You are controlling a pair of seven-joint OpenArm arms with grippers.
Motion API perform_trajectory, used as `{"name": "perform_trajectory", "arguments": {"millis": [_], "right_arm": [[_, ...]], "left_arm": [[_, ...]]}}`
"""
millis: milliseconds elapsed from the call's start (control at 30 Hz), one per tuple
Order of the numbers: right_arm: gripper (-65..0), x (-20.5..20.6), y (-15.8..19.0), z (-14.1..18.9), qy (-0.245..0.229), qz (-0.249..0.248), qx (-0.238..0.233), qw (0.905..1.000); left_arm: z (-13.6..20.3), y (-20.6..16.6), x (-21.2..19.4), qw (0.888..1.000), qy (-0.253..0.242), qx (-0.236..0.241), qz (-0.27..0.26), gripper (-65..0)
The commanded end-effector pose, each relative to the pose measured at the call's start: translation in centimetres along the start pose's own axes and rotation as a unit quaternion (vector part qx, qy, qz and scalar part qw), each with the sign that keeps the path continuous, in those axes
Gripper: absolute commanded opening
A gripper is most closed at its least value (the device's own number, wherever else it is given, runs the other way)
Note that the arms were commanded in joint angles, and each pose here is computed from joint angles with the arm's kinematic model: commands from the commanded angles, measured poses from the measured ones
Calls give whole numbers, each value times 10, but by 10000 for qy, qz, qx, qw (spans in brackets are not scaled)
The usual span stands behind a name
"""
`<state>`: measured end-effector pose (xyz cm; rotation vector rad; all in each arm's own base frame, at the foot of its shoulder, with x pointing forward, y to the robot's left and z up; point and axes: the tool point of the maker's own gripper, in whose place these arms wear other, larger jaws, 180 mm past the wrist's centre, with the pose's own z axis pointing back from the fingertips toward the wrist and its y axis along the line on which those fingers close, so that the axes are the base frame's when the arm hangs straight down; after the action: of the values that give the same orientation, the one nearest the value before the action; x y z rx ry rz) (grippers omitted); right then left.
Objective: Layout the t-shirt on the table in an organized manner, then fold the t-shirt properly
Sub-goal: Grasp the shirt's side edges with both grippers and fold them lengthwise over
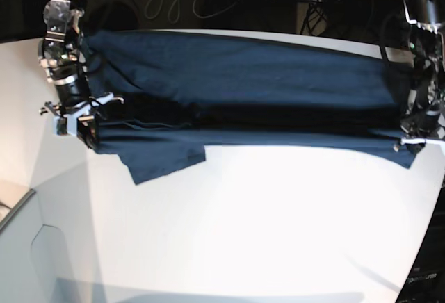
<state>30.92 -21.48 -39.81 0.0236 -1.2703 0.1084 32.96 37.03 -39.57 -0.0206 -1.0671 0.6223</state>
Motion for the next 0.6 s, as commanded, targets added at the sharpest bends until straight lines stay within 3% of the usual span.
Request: {"name": "perform_trajectory", "arguments": {"millis": [0, 200, 467, 567], "right_arm": [[-650, 19, -7, 6, -359, -3, -69, 9993], [-650, -13, 1, 32, 44, -26, -6, 10000], [-650, -37, 6, 40, 361, -150, 1, 9992], [-650, -40, 7, 41, 403, -144, 4, 9991]], "left_arm": [[4, -2, 22, 9994, -324, -69, -103, -649], [21, 24, -14, 9998, -49, 203, 25, -649], [28, 28, -39, 9994, 153, 265, 159, -644], [28, 28, -44, 9989, 342, 274, 178, -585]]}}
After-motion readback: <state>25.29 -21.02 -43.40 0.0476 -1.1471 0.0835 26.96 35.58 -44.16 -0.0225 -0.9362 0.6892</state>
